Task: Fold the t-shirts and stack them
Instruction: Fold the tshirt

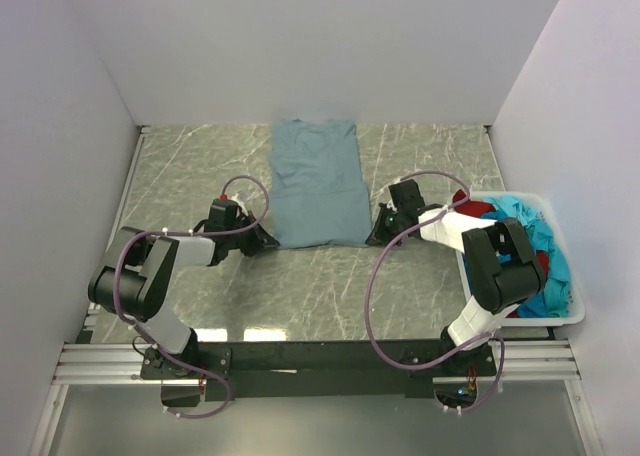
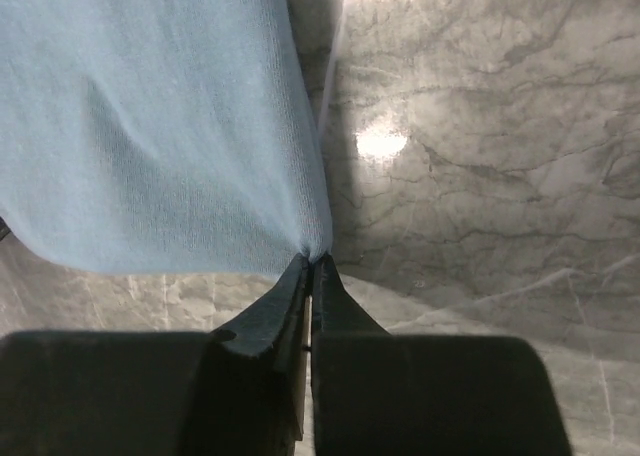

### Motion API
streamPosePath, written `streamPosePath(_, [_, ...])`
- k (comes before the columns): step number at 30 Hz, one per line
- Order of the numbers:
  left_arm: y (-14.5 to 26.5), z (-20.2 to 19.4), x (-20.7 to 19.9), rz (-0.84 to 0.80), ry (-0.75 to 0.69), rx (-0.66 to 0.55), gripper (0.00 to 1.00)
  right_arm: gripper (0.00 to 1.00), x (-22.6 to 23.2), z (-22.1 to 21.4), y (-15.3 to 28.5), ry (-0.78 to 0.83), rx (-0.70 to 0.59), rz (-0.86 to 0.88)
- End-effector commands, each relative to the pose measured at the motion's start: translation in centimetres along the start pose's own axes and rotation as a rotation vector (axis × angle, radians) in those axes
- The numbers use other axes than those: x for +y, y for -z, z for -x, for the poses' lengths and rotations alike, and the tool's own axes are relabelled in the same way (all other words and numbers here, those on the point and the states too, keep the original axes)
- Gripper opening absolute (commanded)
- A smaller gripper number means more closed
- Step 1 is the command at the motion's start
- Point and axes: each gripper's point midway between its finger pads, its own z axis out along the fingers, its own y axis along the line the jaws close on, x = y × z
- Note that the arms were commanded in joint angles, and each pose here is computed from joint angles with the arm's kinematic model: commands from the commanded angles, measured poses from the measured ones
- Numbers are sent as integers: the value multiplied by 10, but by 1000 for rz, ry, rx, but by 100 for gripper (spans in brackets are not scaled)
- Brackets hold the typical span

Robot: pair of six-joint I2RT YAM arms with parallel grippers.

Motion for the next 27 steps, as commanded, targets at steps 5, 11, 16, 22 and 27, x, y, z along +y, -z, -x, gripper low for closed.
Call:
streamPosePath(5, [17, -22, 9, 35, -48, 18, 1, 0, -5, -28, 8, 9, 38, 22])
streamPosePath(11, [52, -56, 20, 84, -35, 18, 1, 0, -26, -87, 34, 42, 104, -43])
streamPosePath(16, [90, -80, 22, 100, -31, -38, 1, 0, -24, -128, 67, 95, 126, -37])
streamPosePath(22, [124, -106, 17, 74, 68, -57, 1, 0, -23, -171, 102, 62, 182, 34])
streamPosePath(27, [143, -104, -10, -26, 87, -82, 1, 0, -12, -174, 123, 79, 154, 105])
